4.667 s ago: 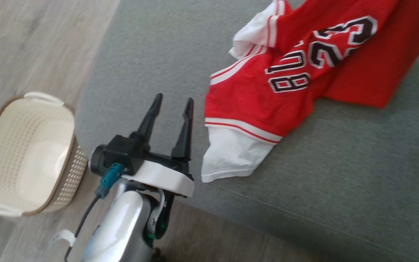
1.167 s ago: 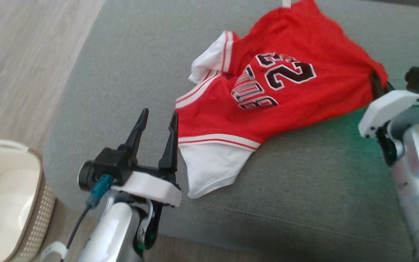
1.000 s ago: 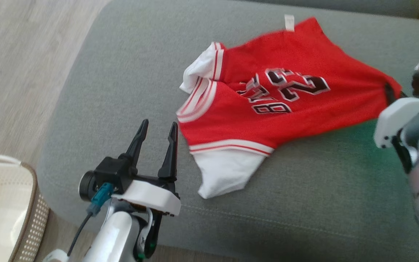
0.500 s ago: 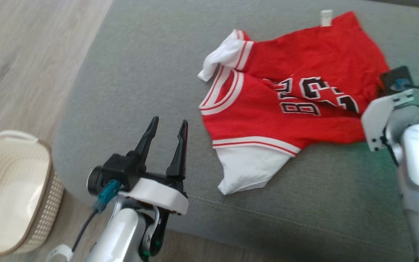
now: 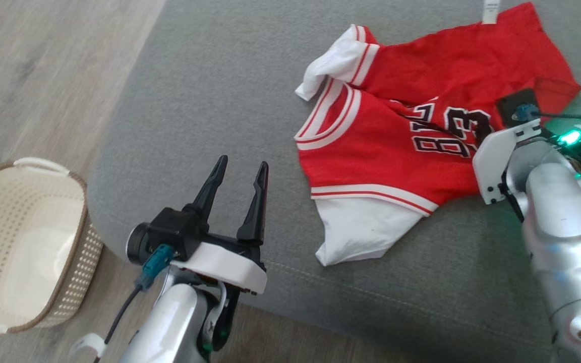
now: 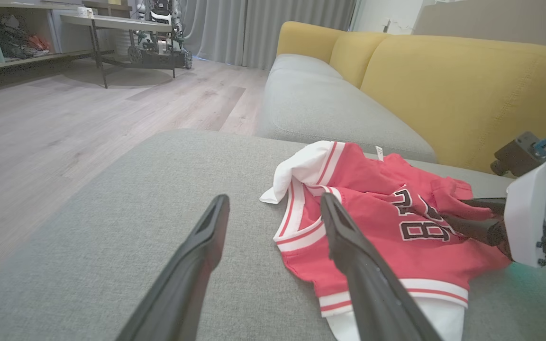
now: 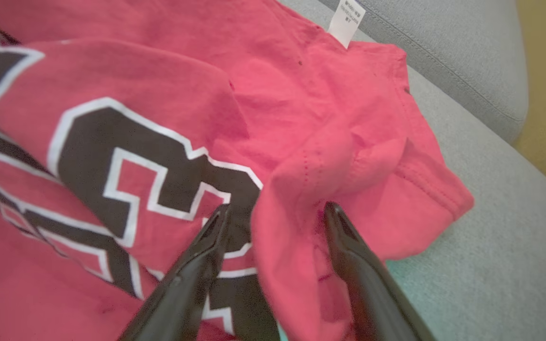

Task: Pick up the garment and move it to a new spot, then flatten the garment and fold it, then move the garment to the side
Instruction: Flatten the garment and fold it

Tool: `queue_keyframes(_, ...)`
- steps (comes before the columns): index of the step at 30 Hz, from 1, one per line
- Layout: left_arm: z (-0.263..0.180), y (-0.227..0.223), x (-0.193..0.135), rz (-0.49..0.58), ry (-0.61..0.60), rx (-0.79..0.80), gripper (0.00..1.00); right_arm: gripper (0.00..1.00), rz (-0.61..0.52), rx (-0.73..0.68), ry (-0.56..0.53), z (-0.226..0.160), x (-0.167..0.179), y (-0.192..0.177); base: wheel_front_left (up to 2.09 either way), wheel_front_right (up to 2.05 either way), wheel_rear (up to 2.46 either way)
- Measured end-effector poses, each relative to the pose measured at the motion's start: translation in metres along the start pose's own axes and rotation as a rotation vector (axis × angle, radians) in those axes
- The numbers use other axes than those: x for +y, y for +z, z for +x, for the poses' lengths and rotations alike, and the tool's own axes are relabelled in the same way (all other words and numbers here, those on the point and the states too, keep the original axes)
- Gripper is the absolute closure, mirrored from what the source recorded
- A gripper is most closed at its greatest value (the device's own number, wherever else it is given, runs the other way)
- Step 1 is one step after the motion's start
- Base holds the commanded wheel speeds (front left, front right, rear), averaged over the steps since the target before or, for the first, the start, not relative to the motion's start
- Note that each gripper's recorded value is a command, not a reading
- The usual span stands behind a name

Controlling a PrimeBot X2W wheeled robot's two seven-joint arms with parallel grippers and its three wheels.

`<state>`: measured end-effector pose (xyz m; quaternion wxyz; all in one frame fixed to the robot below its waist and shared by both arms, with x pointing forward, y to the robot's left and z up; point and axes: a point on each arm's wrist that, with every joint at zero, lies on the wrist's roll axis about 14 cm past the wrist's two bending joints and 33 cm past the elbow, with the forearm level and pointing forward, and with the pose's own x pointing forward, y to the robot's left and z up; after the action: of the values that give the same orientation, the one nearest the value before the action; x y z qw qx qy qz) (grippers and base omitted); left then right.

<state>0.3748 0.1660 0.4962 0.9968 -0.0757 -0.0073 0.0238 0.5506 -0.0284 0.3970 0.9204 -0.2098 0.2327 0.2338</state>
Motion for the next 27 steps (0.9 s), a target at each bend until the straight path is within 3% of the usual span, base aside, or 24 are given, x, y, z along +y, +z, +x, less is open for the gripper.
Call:
queue_keyframes(7, 0.006, 0.003, -0.011, -0.011, -0.036, -0.013, 0.0, 0.0, 0.093, -0.088, -0.037, -0.016, -0.012, 0.006, 0.0, 0.0, 0.0)
queue_keyframes(15, 0.013, 0.016, -0.028, -0.01, -0.092, -0.06, 0.0, 0.0, 0.235, -0.264, -0.15, -0.056, -0.052, 0.026, 0.0, 0.0, 0.0)
queue_keyframes(27, 0.008, 0.024, -0.05, -0.023, -0.164, -0.088, 0.0, 0.0, 0.496, -0.399, -0.285, -0.133, -0.075, -0.017, 0.0, 0.0, 0.0)
